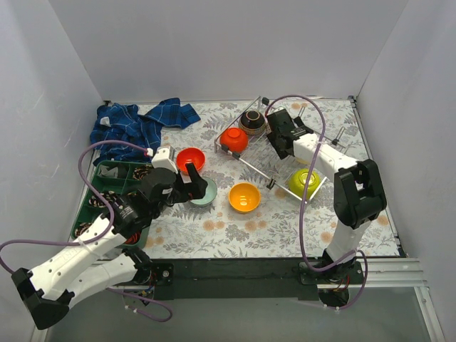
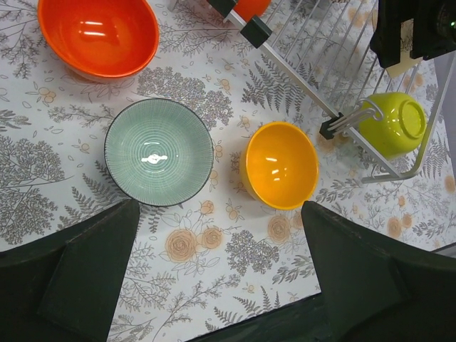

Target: Unload the bowls from the dish rack

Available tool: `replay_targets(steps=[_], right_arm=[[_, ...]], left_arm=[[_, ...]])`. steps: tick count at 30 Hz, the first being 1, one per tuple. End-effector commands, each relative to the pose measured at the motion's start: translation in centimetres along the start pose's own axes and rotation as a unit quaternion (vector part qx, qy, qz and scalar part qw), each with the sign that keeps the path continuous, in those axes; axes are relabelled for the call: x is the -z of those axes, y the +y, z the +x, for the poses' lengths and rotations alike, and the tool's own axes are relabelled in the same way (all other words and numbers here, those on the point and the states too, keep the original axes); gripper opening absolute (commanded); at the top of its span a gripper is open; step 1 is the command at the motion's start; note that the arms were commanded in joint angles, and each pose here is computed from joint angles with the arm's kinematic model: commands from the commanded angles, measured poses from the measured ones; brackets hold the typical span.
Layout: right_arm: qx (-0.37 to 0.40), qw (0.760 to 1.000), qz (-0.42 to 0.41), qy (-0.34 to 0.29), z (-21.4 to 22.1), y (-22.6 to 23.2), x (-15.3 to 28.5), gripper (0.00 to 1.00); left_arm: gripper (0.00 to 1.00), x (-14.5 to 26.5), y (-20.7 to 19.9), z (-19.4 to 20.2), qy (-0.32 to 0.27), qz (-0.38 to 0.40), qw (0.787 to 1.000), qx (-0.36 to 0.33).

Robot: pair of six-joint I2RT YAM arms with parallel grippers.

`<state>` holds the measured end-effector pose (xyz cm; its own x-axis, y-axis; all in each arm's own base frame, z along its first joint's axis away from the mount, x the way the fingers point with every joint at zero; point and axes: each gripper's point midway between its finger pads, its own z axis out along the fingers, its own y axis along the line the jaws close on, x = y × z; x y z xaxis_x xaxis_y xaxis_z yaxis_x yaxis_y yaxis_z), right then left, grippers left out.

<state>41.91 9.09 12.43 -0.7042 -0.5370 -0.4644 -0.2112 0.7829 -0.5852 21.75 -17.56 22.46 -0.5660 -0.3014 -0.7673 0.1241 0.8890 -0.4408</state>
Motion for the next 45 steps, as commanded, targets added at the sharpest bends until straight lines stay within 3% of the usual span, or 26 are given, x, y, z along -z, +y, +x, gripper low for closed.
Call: replay_targets(steps=[1, 9, 15, 21, 30, 37, 45], right_arm=[[-0.074, 0.994, -0.036, -0.065, -3.4, -1.2, 3.7, 0.12], [-0.134, 0.981, -0.098, -0.106, -5.3, -1.6, 7.1, 0.10], [-0.194, 0.955, -0.174, -0.144, -6.8, -1.9, 10.1, 0.09], [-0.258, 0.904, -0.285, -0.189, -8.5, -1.9, 14.6, 0.08], [-0.290, 0.820, -0.430, -0.241, -9.7, -0.7, 21.0, 0.07], [-0.315, 0.746, -0.523, -0.266, -9.2, 0.5, 25.3, 0.07], [-0.326, 0.688, -0.590, -0.268, -8.6, 1.6, 27.7, 0.07]], left_arm=[[0.98, -1.2, -1.1, 0.1, 0.001, 0.021, 1.000, -0.013], [0.98, -3.1, -4.0, 0.1, -0.002, 0.075, 0.997, -0.008], [0.98, -4.7, -6.4, -0.3, -0.013, 0.117, 0.993, -0.007], [0.98, -6.6, -9.2, -1.2, -0.023, 0.154, 0.988, -0.002], [0.98, -9.6, -13.1, -2.4, -0.034, 0.211, 0.976, 0.029], [0.98, -11.4, -14.0, -2.8, -0.032, 0.217, 0.974, 0.064], [0.90, -13.2, -13.8, -3.3, -0.033, 0.220, 0.967, 0.127]])
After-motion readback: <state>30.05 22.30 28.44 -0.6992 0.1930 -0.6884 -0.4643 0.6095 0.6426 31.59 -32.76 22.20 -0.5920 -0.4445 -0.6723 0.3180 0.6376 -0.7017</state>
